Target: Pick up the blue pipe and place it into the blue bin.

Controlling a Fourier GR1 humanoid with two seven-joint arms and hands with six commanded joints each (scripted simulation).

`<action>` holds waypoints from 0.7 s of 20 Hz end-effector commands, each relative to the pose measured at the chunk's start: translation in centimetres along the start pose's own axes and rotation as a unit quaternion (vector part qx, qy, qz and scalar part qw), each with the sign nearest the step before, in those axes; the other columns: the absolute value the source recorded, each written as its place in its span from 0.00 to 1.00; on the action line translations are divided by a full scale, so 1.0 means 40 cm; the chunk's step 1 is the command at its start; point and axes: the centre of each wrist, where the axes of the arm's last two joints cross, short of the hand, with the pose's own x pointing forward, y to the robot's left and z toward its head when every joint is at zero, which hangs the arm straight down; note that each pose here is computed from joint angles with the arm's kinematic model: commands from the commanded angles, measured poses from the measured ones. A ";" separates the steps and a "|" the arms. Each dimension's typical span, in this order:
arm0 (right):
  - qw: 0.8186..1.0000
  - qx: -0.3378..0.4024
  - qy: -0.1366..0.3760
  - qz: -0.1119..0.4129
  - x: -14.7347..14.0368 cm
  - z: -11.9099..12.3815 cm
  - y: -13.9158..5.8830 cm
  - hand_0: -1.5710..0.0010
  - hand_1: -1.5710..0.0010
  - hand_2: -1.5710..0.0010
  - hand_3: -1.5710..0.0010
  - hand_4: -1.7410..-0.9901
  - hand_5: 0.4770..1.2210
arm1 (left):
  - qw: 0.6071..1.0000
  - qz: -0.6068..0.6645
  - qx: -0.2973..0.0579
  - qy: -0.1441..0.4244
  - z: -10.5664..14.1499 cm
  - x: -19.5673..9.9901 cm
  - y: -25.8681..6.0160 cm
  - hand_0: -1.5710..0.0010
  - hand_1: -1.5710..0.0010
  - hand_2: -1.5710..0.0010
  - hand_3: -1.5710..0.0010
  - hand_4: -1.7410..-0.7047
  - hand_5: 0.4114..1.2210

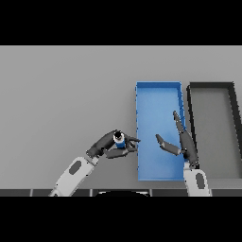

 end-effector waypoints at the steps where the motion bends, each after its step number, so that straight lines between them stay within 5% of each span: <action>1: 1.000 -0.003 0.002 0.004 0.004 0.005 0.001 1.00 1.00 1.00 1.00 0.82 0.14 | 1.000 0.000 0.001 0.002 -0.006 0.004 0.005 0.00 0.00 0.00 0.00 0.26 1.00; 9: 0.999 -0.029 0.010 0.021 0.030 0.052 0.010 1.00 0.99 1.00 1.00 0.73 0.13 | 1.000 -0.005 0.003 0.002 -0.002 -0.004 0.007 0.00 0.00 0.00 0.00 0.26 1.00; 14: 0.992 0.017 -0.119 -0.049 0.128 0.029 -0.042 1.00 0.99 0.99 1.00 0.76 0.16 | 1.000 -0.014 -0.004 0.007 -0.005 -0.007 0.009 0.00 0.00 0.00 0.00 0.26 1.00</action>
